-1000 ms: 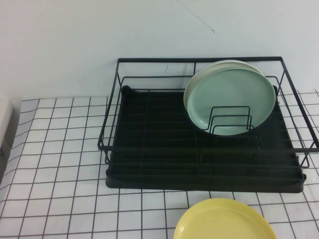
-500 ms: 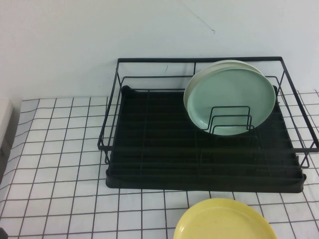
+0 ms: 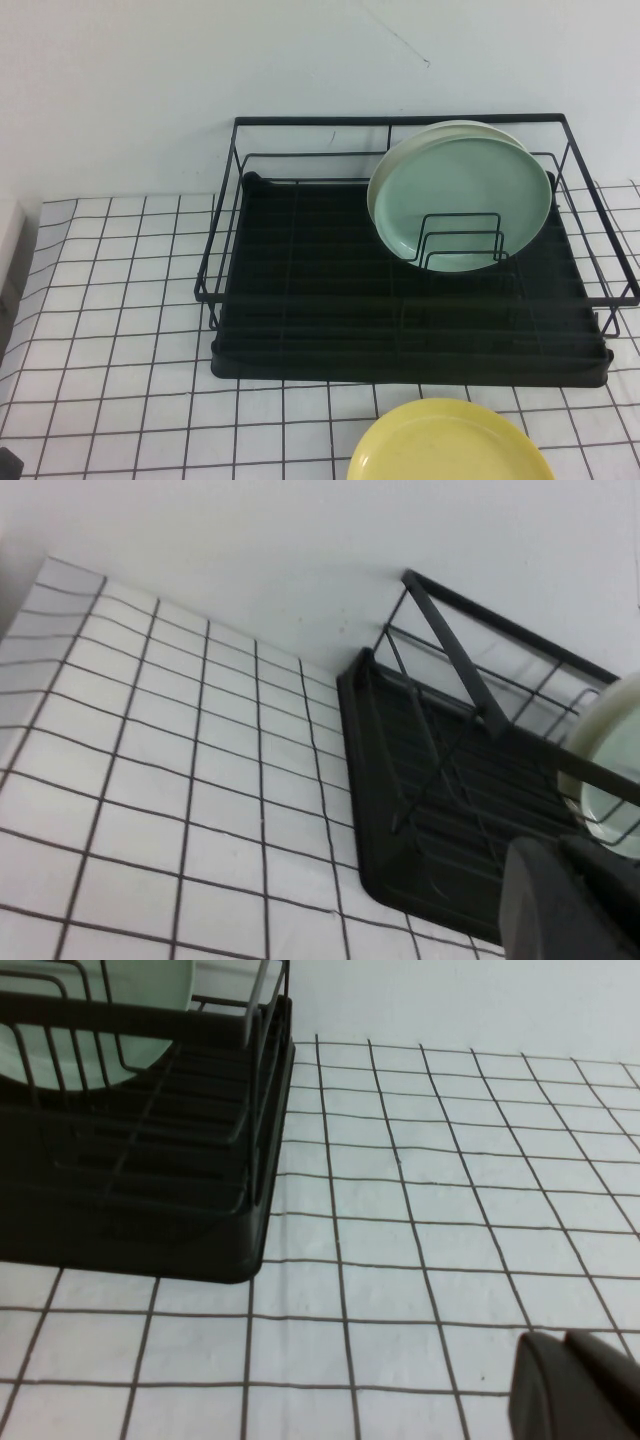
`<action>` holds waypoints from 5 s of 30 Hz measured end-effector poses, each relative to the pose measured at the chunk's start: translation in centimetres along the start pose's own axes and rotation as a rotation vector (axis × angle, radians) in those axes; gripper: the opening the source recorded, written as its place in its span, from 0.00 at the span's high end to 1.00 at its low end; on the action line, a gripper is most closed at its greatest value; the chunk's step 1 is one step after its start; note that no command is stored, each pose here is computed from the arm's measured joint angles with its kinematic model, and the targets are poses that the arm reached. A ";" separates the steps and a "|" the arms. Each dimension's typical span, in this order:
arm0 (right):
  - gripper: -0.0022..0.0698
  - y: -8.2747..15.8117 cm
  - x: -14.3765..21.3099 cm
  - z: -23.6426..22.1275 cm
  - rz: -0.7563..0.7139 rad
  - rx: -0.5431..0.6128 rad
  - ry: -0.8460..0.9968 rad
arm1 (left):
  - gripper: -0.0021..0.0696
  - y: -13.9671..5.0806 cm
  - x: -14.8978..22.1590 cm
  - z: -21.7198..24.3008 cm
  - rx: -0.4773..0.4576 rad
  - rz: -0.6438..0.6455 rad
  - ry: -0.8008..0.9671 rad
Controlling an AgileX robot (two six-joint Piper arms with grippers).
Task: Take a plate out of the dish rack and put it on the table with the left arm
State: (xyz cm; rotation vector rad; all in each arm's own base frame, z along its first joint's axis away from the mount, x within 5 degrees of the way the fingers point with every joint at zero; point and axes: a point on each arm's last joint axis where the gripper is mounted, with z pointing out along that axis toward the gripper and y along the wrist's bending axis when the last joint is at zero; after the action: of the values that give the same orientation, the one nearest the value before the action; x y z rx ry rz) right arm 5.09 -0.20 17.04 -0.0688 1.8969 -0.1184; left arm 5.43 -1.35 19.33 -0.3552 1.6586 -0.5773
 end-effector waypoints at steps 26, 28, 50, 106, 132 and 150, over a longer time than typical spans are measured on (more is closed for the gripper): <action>0.97 0.0 0.0 0.0 0.000 0.000 0.000 | 0.98 -11.1 -13.2 12.4 0.269 0.431 0.442; 0.97 0.0 0.0 0.0 0.000 0.000 0.000 | 0.98 -11.6 -13.9 14.3 0.301 0.436 0.458; 0.97 0.0 0.0 0.0 0.000 0.000 0.000 | 0.98 -16.0 -8.4 33.8 0.704 0.542 0.647; 0.97 0.0 0.0 0.0 0.000 0.000 0.000 | 0.49 -16.2 1.3 41.4 0.926 0.821 0.546; 0.97 0.0 0.0 0.0 0.000 0.000 0.000 | 0.83 -18.4 -2.1 40.4 0.939 0.791 0.408; 0.97 0.0 0.0 0.0 0.000 0.000 0.000 | 0.91 -23.7 -11.2 29.3 0.992 0.723 0.731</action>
State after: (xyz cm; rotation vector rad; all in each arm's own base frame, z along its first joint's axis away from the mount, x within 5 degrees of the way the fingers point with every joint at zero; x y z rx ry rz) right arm 5.09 -0.20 17.04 -0.0688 1.8969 -0.1184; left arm 33.96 -19.89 39.06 1.2523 1.7648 -0.9268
